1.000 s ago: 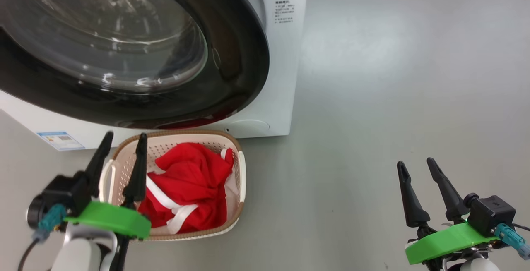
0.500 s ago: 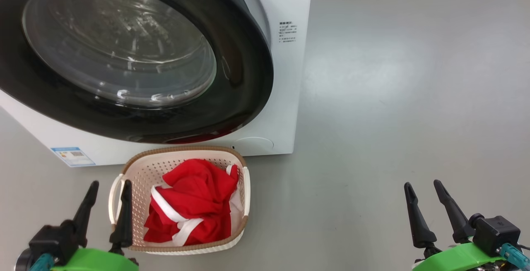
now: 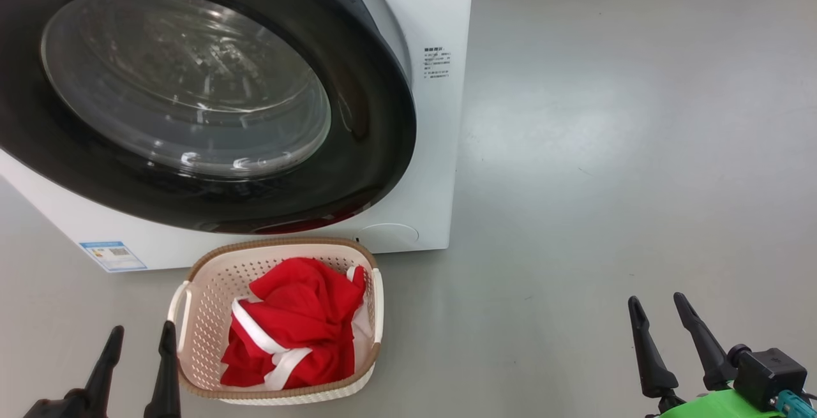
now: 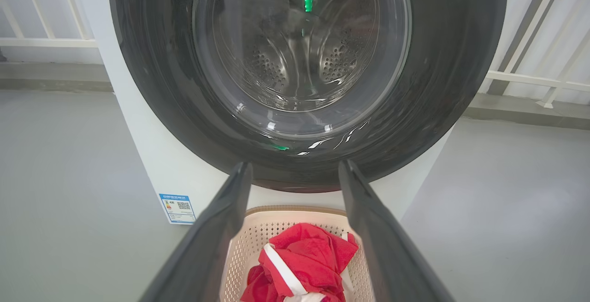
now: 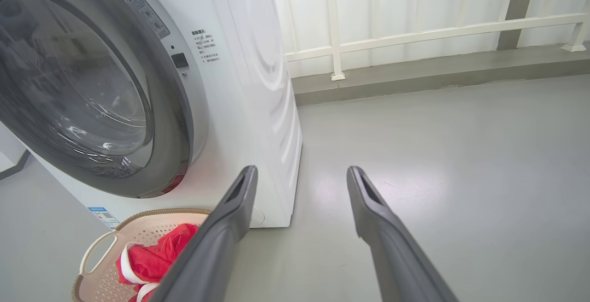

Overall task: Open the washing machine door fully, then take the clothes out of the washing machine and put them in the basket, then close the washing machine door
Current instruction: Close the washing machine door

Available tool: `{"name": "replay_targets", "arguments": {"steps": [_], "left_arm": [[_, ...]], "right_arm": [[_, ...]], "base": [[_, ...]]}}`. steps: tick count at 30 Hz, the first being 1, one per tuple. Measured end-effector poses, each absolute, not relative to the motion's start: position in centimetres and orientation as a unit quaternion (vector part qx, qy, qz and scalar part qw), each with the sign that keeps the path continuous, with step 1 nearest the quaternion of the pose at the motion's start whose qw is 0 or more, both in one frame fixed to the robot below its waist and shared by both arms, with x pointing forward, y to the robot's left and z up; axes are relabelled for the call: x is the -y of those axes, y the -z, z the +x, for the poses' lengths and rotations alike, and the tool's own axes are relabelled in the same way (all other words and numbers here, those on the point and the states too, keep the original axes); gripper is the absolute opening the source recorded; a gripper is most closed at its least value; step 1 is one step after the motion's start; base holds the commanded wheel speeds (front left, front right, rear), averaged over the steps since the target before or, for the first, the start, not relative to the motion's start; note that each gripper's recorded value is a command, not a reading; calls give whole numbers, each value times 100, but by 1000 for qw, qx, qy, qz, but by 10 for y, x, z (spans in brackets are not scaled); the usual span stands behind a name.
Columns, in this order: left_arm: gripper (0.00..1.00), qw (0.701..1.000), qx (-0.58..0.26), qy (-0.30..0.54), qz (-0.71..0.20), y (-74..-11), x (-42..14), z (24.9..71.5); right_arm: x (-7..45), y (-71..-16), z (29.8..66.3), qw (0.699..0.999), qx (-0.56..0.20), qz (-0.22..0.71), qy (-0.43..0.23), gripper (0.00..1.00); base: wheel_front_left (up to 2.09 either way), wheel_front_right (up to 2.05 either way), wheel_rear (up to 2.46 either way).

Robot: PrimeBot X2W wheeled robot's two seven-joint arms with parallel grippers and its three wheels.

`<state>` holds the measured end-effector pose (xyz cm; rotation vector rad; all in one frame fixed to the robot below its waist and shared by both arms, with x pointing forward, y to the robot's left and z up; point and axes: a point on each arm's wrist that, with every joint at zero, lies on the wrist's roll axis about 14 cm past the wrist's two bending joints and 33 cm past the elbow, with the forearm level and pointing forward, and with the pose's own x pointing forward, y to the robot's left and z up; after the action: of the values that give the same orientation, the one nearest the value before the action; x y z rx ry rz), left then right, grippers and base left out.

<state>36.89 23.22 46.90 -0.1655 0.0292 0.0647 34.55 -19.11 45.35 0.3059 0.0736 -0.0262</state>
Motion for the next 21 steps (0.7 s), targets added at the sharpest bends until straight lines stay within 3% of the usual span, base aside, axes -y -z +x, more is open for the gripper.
{"name": "replay_targets", "arguments": {"steps": [16, 17, 19, 21], "left_arm": [[100, 995, -12, -39, -88, -469, -232, 366], [100, 995, -13, -40, -88, -469, -232, 366], [100, 995, -13, -43, -90, -468, -233, 364], [100, 995, -14, -46, -92, -467, -233, 362]], "right_arm": [[189, -453, 349, 987, -37, 153, 11, 100], [187, -453, 350, 987, -39, 153, 6, 58], [180, -453, 353, 987, -40, 154, -4, 0], [174, -453, 357, 987, -40, 155, -13, 0]], "base": [[0, 0, 0], [0, 0, 0], [0, 0, 0], [0, 0, 0]]}}
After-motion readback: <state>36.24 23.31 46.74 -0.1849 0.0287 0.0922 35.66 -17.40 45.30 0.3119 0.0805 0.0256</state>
